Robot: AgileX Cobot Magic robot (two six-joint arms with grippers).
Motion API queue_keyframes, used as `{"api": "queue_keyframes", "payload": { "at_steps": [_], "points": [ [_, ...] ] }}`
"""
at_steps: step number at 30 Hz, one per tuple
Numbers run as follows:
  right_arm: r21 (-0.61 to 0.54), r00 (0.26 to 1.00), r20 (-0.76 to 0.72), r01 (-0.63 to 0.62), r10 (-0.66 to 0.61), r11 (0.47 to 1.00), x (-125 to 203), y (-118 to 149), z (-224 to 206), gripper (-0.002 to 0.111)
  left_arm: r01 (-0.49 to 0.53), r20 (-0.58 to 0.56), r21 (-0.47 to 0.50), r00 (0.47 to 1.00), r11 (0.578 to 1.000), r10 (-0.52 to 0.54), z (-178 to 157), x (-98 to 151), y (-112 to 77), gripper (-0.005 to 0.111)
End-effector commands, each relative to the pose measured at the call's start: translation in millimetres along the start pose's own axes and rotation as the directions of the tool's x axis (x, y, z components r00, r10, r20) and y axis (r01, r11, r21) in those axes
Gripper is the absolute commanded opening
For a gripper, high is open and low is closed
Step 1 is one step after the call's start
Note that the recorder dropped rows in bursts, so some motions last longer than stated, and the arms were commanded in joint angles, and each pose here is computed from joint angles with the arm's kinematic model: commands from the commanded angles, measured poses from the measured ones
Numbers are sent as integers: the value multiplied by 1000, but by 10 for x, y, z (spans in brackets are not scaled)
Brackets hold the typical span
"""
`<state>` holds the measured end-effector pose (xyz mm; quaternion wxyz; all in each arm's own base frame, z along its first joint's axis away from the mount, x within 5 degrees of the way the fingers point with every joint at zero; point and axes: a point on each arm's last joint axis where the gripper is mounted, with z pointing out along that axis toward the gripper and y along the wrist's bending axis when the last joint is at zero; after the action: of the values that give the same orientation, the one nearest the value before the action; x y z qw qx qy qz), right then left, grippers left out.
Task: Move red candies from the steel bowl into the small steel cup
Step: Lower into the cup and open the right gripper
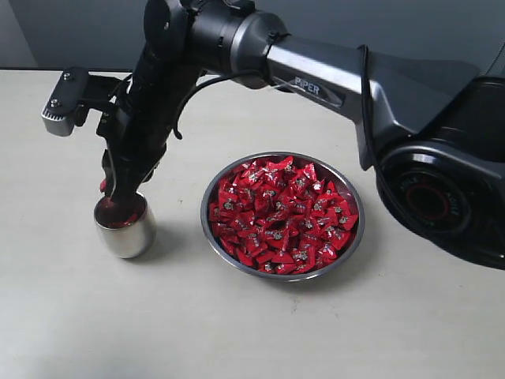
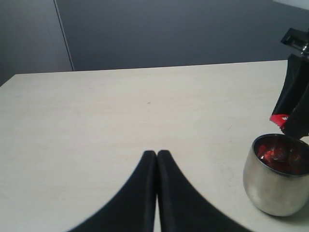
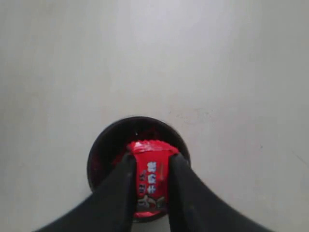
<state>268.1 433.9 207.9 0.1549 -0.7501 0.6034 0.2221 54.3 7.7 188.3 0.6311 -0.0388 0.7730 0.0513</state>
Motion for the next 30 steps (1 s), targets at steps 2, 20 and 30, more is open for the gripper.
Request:
{"api": "queue_keyframes", "payload": {
  "at_steps": [2, 20, 30],
  "points": [
    [-34, 1000, -19, -7, 7, 999, 14, 28, 63, -1, 5, 3, 0, 1000, 1000, -5, 0, 9, -1, 0],
    [9, 1000, -12, 5, -5, 1000, -5, 5, 117, -1, 5, 3, 0, 1000, 1000, -5, 0, 9, -1, 0],
    [28, 999, -41, -6, 7, 1000, 21, -12, 116, 45, 5, 3, 0, 1000, 1000, -5, 0, 9, -1, 0]
  ]
}}
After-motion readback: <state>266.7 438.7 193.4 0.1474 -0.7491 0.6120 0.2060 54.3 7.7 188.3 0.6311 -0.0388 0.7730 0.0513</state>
